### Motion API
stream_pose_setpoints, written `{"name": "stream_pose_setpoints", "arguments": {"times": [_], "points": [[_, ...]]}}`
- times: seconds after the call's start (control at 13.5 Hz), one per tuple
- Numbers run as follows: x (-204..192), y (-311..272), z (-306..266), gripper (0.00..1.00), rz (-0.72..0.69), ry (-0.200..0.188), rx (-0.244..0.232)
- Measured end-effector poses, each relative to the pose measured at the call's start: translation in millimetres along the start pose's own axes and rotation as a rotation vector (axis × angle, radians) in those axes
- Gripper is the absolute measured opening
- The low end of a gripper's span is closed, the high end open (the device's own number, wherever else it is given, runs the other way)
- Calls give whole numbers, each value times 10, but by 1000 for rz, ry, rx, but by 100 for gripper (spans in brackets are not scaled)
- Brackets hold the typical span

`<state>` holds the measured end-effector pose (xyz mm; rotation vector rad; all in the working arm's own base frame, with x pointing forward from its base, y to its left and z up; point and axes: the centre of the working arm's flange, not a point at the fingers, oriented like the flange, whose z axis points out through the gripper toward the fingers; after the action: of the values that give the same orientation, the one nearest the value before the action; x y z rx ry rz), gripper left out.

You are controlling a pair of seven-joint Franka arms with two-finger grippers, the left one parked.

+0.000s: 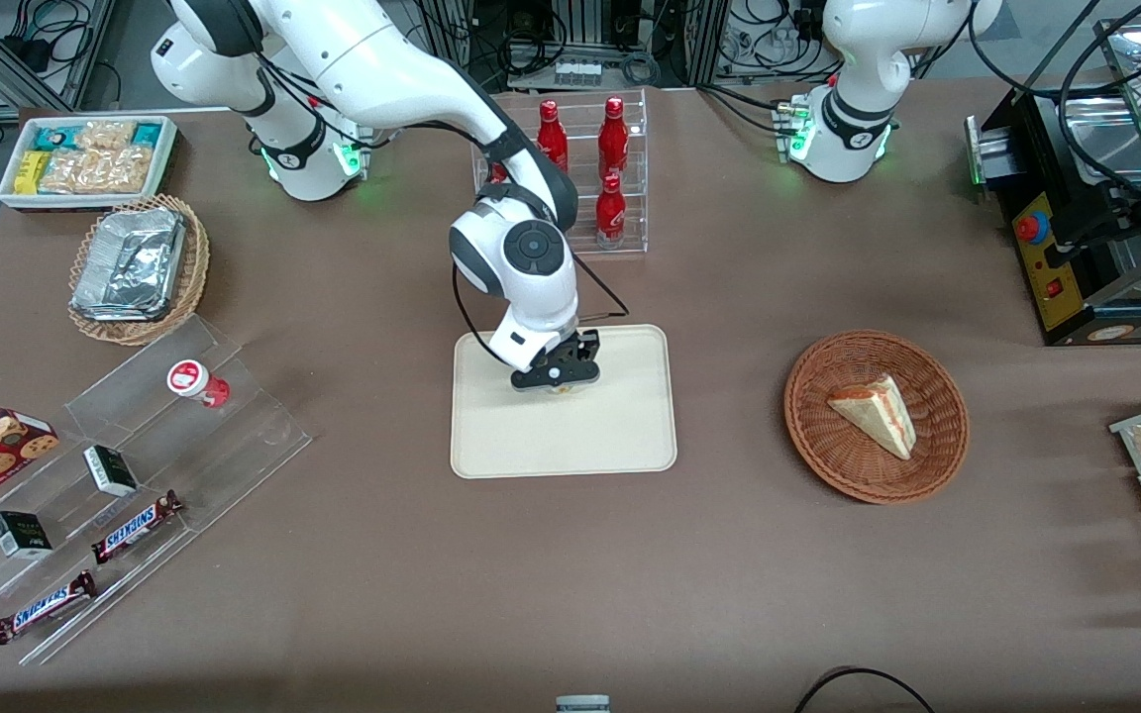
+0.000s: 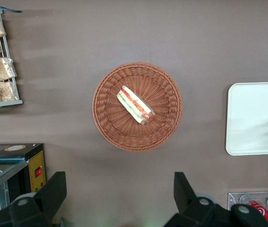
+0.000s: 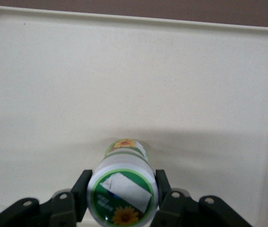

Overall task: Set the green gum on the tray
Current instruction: 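Lower the gum jar onto the tray and open the right gripper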

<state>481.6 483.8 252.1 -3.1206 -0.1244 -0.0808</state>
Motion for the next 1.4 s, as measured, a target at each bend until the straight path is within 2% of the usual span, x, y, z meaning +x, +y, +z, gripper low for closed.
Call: {"name": "stream_pose_setpoints", "arguments": {"times": [0.81,0.96,1.03,1.26,1.4], "points": [[5,7,135,59,0,4,-2],[11,12,133,70,1,6,-2],[12,13,133,70,2,6,-2],[22,18,128,95,4,8,-1],[85,47,71,99,15,18,5]]}}
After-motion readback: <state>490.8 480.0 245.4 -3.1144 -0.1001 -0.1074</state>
